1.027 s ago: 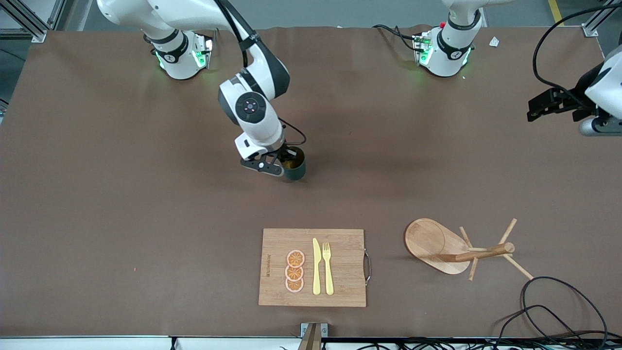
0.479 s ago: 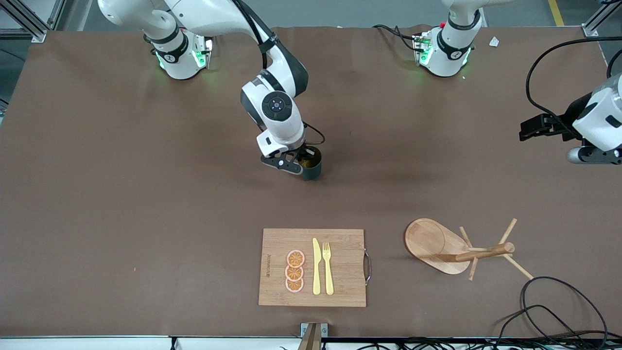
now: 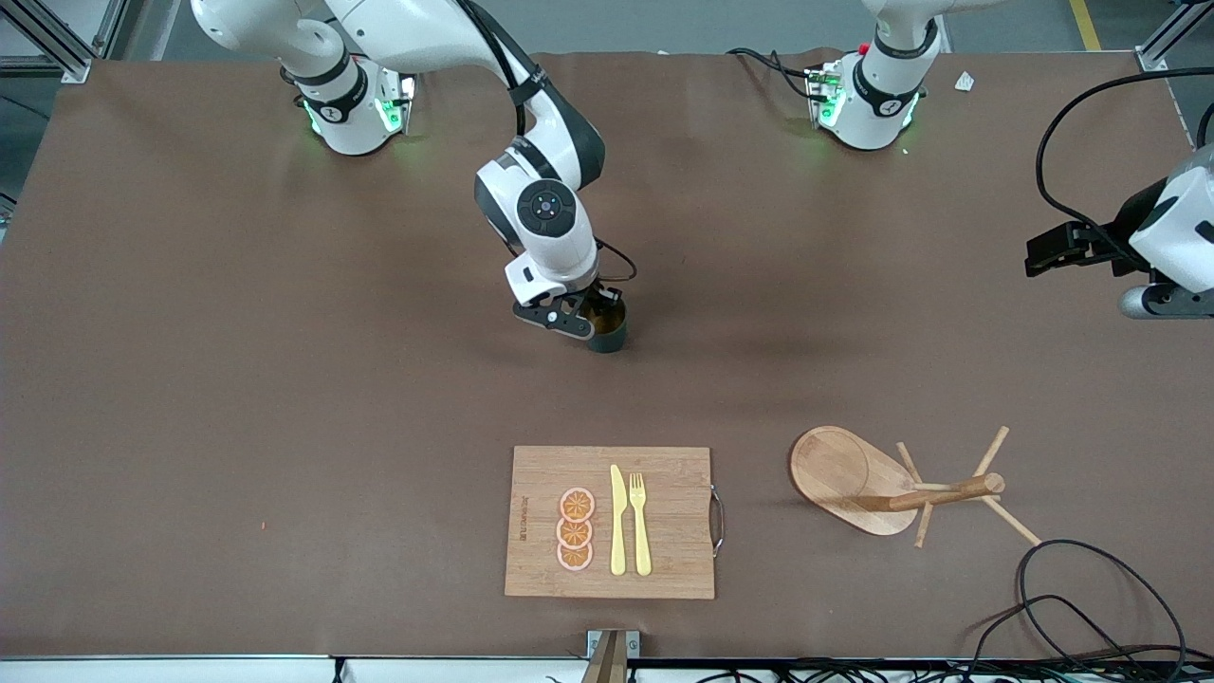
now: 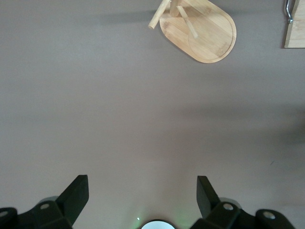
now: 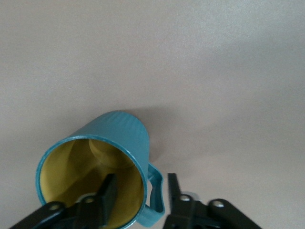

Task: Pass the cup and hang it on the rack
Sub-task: 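Set the mug down, open the right gripper while the left gripper approaches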

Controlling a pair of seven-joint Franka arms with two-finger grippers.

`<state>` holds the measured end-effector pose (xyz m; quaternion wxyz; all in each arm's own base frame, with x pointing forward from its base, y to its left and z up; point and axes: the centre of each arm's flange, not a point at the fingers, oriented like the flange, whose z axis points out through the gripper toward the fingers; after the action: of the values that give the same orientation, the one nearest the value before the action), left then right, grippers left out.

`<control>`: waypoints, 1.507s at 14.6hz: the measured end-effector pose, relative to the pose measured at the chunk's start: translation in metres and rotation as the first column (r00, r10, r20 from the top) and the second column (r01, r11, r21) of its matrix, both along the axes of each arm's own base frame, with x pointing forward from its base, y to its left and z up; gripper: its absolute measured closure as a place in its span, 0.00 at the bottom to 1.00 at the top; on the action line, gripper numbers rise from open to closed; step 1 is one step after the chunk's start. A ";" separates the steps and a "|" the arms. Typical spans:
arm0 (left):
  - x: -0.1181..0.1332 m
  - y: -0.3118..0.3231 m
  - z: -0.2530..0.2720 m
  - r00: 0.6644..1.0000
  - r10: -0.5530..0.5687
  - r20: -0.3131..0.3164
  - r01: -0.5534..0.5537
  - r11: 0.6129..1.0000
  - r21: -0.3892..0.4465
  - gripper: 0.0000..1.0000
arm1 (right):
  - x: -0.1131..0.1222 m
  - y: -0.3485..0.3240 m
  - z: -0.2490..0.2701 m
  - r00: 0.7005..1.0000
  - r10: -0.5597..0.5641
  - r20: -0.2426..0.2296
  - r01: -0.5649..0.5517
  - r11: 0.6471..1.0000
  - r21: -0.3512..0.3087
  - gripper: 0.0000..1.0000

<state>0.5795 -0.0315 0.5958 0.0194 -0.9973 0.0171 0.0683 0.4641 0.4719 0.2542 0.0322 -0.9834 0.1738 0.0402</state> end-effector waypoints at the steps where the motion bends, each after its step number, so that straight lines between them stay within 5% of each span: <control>1: 0.001 -0.004 -0.002 1.000 0.005 -0.003 -0.005 1.000 0.001 0.00 | 0.002 0.000 0.003 1.000 -0.001 0.002 0.001 1.000 0.001 0.30; 4: 0.002 -0.030 -0.006 0.997 0.072 0.005 -0.072 0.997 0.012 0.00 | 0.014 -0.005 0.027 1.000 0.005 -0.013 -0.005 1.000 -0.008 0.01; 11: -0.006 -0.194 -0.037 0.971 0.225 0.085 -0.227 0.974 0.010 0.00 | 0.087 -0.157 0.139 0.971 0.211 -0.110 -0.210 0.977 0.026 0.00; 15: -0.017 -0.289 -0.089 0.937 0.325 0.130 -0.331 0.943 0.028 0.00 | 0.116 -0.267 0.169 0.929 0.354 -0.111 -0.345 0.934 0.091 0.00; 22: -0.087 -0.428 -0.165 0.848 0.456 0.269 -0.497 0.861 0.106 0.00 | 0.130 -0.437 0.209 0.894 0.437 -0.096 -0.431 0.899 0.077 0.00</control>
<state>0.4920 -0.4594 0.4305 0.0897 -0.9655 -0.2401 -0.0462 0.5937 0.0350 0.4627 0.0393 -0.9924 -0.0495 0.1056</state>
